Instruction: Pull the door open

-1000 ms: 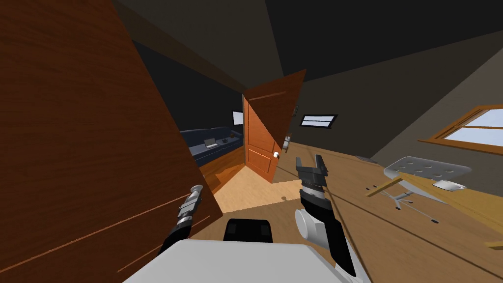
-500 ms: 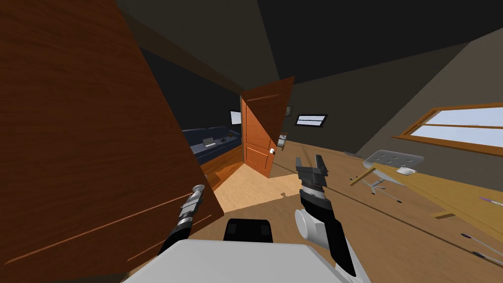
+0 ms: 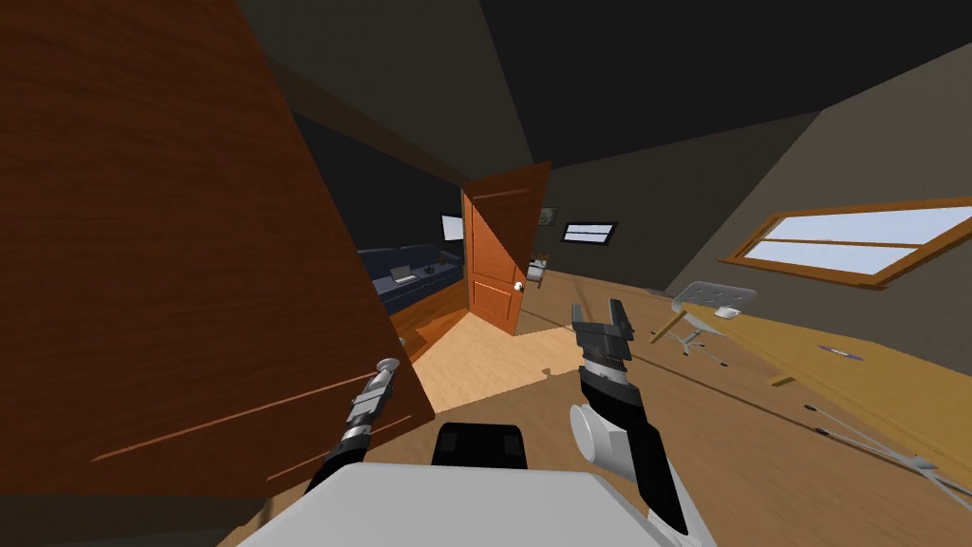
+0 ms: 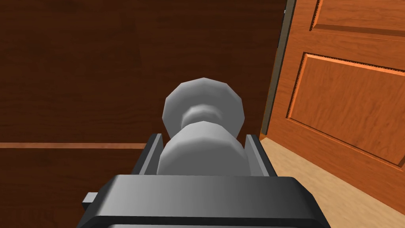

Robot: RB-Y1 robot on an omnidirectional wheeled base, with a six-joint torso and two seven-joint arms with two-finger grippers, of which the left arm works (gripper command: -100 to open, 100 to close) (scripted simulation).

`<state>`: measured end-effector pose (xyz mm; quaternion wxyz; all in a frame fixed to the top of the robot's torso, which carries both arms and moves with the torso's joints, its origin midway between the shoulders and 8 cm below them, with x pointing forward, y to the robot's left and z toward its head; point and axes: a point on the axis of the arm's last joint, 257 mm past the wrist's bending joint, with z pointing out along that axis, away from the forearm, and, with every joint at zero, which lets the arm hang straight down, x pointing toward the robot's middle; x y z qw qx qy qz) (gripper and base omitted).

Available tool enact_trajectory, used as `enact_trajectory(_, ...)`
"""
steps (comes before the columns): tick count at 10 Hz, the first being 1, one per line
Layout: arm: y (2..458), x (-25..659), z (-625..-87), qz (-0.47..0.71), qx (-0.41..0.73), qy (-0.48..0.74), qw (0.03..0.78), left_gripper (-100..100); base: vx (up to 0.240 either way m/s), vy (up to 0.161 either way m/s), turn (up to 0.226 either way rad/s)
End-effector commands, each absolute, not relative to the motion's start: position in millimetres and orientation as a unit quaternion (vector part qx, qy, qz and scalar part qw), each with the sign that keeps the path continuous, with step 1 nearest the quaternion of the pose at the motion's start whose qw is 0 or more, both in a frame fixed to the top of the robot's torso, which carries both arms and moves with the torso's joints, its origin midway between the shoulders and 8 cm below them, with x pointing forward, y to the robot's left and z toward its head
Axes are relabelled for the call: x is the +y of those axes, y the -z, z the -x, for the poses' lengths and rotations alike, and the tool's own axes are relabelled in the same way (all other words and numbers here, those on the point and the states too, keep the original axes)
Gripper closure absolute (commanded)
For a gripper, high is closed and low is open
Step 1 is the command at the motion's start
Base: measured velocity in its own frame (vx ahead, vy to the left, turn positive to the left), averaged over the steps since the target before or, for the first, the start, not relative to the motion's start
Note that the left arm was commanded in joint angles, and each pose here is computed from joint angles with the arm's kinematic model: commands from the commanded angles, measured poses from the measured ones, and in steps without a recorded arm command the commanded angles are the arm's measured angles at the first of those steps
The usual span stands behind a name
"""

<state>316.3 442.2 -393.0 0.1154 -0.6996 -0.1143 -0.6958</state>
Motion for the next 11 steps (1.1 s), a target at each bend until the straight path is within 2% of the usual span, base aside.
enact_trajectory(1,393.0,442.2,-316.3,0.700,-0.114,0.696,0.115,100,-0.097,0.010,-0.029)
enact_trajectory(11,392.9,423.5,-296.2,0.705,-0.073,0.702,0.074,100,-0.191,0.016,-0.092)
